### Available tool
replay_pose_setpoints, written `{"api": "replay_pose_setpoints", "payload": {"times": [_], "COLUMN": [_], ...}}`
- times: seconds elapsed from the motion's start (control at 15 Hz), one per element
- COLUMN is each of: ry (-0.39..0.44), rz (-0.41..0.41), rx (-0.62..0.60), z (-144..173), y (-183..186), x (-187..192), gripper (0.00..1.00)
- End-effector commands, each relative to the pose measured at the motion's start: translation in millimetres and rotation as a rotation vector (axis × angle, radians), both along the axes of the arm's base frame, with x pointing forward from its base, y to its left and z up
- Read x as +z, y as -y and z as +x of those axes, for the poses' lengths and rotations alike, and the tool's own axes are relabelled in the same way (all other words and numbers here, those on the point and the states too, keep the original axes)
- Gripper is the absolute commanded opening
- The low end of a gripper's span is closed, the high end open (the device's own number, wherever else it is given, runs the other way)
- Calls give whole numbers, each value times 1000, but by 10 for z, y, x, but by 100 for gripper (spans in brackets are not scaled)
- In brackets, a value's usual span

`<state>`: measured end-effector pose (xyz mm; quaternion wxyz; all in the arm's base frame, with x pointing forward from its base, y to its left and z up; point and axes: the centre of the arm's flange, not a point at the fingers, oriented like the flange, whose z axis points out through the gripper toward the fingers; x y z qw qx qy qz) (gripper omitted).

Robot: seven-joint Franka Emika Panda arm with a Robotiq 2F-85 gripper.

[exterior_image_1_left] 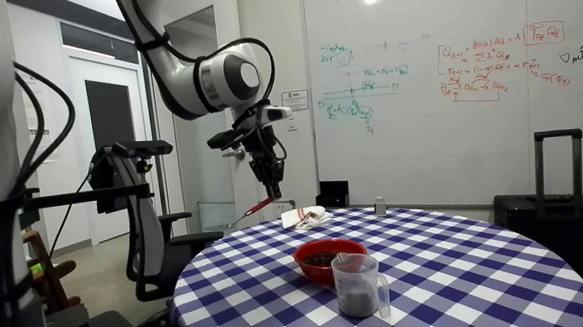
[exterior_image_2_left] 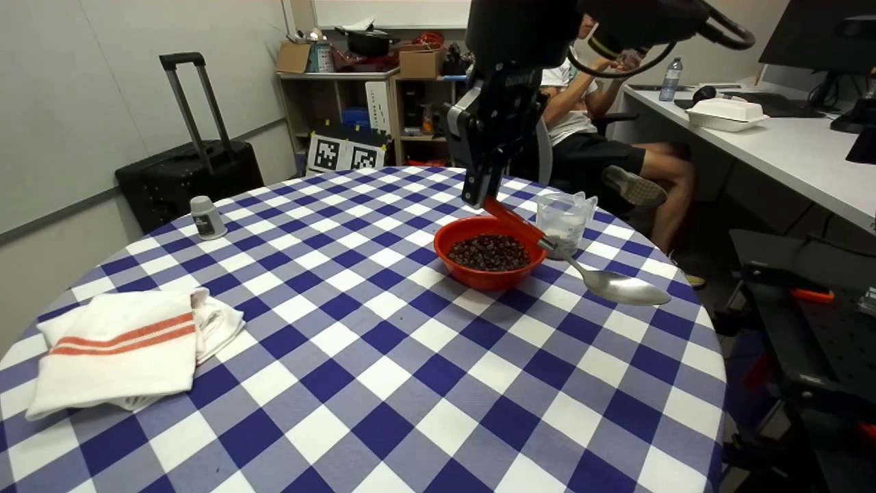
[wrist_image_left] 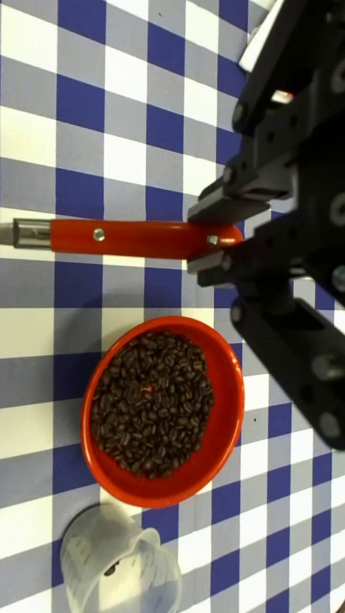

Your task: Use the spoon to shift a spoonful of the brown objects to the jug

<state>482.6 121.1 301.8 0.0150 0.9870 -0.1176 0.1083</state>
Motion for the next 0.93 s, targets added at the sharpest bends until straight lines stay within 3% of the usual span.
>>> {"api": "replay_pose_setpoints", "payload": {"times": [0.0,0.87], "ry": [-13,-161], "rz": [-32,-47], "rx": [28,-10], "z": [271,710], "y": [-93,-292], "x": [-282,-1520], "gripper": [5,5]}}
